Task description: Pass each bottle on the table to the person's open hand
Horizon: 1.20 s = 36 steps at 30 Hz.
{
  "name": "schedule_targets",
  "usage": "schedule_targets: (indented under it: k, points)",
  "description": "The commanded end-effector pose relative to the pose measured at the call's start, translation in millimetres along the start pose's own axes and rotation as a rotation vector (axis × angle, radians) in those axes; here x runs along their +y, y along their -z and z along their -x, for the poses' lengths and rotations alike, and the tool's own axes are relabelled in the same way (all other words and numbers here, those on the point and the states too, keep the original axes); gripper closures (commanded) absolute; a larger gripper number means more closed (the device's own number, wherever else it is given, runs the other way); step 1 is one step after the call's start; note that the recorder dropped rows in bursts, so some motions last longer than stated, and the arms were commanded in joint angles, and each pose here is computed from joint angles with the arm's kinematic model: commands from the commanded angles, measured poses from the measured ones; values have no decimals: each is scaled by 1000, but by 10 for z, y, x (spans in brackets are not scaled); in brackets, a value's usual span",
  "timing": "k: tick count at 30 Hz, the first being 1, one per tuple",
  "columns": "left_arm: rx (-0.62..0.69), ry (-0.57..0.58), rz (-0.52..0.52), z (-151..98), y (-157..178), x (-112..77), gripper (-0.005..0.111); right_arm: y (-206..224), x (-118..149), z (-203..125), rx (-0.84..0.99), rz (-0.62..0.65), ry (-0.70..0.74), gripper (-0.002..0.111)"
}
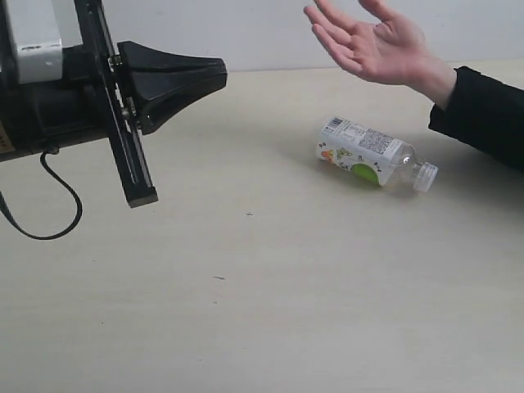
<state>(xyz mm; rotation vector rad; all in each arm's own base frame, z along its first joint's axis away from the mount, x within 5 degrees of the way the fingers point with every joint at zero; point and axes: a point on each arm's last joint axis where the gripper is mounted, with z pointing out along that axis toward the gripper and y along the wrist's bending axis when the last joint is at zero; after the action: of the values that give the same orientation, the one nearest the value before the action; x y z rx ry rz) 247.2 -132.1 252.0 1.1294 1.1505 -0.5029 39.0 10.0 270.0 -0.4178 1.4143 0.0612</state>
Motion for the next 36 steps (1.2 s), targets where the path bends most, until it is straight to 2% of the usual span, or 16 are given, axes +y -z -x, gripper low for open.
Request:
schedule_targets:
  k: [1,10,16,19,23,26,28,30,32,36]
  points:
    - [118,-30,15,-46,-58,45,107,4,3,-4,-7,1,0,108]
    - [343,-115,-99,-4,-292,-21,107,4,3,-4,-7,1,0,108]
    - [417,-138,-140,41,-352,44,107,4,3,-4,-7,1,0,108]
    - [477,-133,-202,-45,-407,59,107,4,3,-4,-7,1,0,108]
    - [521,-90,-187,-184,-540,151,107,4,3,-4,-7,1,0,108]
    - [504,-87,-211,-227,-649,184,107,4,3,-4,-7,1,0,108]
    - [505,-148,-224,-262,-708,195,107,4,3,-4,-7,1,0,108]
    - [536,-265,-215,-301,-752,214,107,4,3,-4,-7,1,0,108]
    - [613,-400,-172,-356,-771,250,107,4,3,-4,-7,1,0,108]
    - [856,-643,-7,-410,-780,347,107,4,1,-4,-7,0,6,108]
